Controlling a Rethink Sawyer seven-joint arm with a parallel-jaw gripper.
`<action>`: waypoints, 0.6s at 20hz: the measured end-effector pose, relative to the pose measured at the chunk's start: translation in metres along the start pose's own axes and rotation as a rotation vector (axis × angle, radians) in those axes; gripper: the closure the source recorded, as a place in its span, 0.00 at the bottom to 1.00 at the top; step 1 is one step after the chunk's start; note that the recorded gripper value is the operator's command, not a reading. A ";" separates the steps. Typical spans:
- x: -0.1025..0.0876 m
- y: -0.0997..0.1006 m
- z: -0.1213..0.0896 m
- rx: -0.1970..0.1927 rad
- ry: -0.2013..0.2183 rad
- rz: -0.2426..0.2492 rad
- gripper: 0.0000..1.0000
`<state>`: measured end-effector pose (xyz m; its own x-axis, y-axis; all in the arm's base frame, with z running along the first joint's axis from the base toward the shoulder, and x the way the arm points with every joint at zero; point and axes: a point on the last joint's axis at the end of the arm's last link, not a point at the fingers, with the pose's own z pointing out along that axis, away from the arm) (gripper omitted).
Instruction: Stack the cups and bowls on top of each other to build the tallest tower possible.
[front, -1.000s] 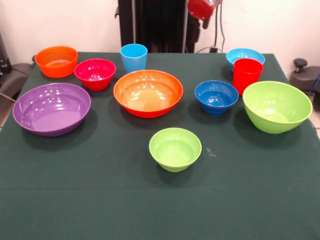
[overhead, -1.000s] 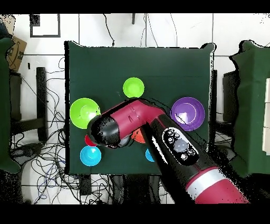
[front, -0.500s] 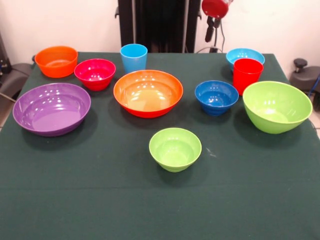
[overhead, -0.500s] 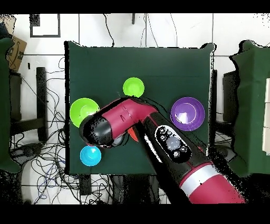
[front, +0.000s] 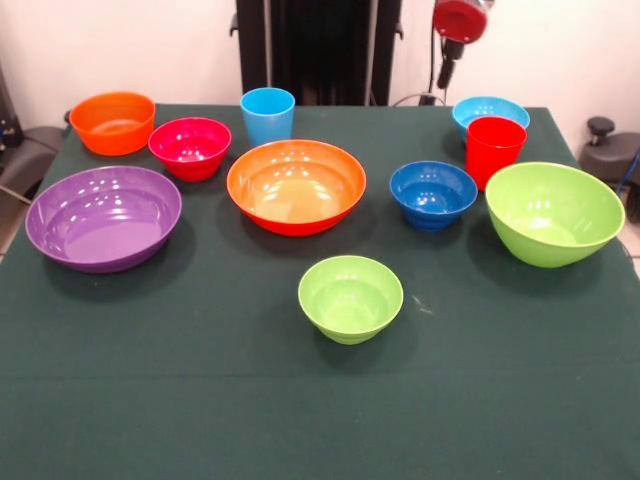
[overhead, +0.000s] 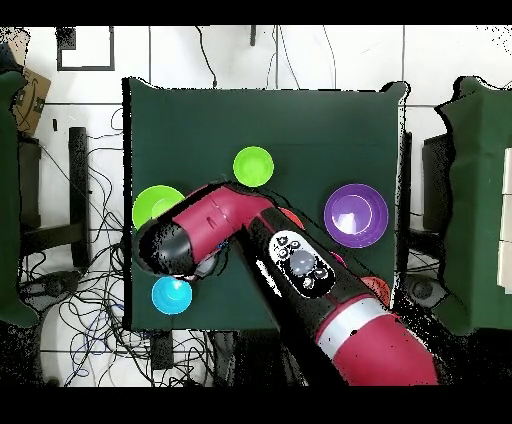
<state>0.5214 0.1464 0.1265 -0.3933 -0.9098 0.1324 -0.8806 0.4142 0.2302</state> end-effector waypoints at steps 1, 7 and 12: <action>-0.003 0.002 0.001 0.000 -0.001 -0.006 0.00; -0.020 0.014 0.008 0.007 -0.017 -0.035 0.00; -0.024 0.016 0.011 0.014 -0.026 -0.039 0.00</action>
<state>0.5140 0.1741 0.1162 -0.3654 -0.9257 0.0982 -0.8989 0.3783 0.2210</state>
